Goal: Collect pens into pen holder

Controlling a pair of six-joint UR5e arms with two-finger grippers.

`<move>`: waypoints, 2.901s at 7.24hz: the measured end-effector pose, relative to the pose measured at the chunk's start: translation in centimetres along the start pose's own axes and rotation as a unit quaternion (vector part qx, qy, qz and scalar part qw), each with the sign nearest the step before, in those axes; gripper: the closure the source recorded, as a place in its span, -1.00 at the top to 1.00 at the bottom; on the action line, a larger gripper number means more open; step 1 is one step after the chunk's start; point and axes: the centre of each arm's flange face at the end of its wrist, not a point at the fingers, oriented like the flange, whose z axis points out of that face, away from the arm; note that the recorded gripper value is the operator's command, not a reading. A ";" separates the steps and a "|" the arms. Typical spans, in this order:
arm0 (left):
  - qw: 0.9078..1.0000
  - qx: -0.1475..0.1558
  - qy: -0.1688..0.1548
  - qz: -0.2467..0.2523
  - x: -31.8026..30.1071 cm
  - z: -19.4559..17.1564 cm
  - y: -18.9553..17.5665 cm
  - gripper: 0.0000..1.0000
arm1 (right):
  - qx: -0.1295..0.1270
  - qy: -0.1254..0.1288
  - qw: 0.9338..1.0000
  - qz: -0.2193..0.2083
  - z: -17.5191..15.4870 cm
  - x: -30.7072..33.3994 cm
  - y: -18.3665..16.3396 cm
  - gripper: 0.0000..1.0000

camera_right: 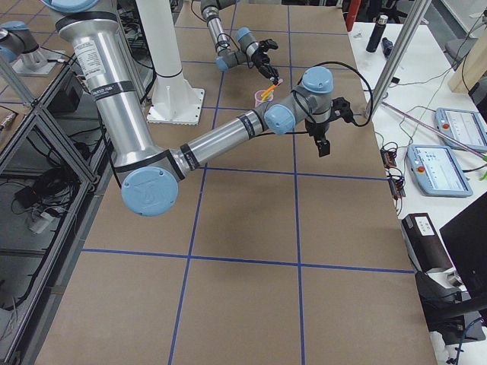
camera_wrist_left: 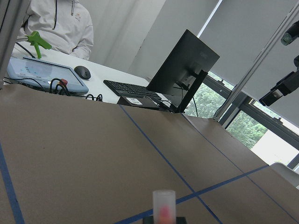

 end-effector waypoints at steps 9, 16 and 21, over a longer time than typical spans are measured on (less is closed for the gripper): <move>0.991 -0.118 -0.051 0.031 -4.7 -3.3 -5.3 0.98 | -0.001 0.004 1.000 0.028 -1.1 3.5 0.0 1.00; 0.890 -0.391 -0.225 0.060 -27.2 -24.6 -21.2 0.98 | -0.068 0.059 0.994 0.055 -0.2 24.7 14.7 1.00; 0.829 -0.485 -0.276 0.034 -39.1 -41.7 -27.6 0.98 | -0.138 0.090 0.981 0.105 0.3 32.1 22.7 1.00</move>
